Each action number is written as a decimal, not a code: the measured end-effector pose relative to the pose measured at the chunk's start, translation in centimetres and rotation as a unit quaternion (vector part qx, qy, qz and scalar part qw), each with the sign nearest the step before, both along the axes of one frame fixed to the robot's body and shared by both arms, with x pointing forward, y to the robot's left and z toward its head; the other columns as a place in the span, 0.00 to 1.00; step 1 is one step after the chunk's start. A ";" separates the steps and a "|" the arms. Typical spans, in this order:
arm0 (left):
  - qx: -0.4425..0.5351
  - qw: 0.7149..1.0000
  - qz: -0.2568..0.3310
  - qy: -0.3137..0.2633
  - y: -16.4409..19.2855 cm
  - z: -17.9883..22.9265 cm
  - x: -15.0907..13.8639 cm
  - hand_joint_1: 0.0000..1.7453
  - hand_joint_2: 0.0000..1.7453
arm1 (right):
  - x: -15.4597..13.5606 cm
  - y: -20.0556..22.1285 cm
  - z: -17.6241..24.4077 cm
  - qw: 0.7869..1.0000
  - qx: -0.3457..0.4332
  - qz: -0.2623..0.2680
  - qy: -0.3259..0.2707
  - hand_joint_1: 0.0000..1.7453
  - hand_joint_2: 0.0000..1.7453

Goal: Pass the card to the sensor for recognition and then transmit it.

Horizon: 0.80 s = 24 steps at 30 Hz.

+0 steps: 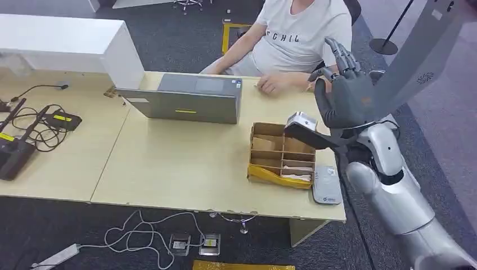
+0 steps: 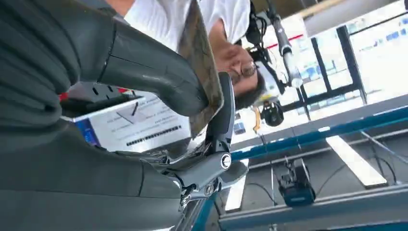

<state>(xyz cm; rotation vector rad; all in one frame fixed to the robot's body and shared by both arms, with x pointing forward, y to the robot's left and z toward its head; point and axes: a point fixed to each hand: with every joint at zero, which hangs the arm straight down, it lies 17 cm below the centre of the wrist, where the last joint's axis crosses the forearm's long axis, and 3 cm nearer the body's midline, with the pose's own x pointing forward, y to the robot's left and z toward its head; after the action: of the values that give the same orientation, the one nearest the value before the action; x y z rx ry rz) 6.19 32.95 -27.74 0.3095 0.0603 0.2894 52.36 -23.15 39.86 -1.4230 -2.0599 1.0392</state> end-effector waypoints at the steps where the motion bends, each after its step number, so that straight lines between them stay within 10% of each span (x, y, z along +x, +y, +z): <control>1: -0.002 1.000 -0.003 -0.001 -0.1 0.0 0.1 0.00 0.00 | 0.0 0.2 0.2 1.000 -0.002 0.002 -0.003 1.00 1.00; 24: -0.008 0.999 -0.037 -0.008 1.2 0.0 0.7 0.00 0.00 | 8.5 -0.7 -8.2 0.993 -0.063 -0.073 0.063 1.00 1.00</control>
<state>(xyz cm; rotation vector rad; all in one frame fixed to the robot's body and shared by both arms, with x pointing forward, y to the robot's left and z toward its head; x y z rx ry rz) 6.85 34.20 -27.73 0.2926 0.0345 0.2179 60.85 -23.87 31.70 -1.5032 -1.8007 1.1843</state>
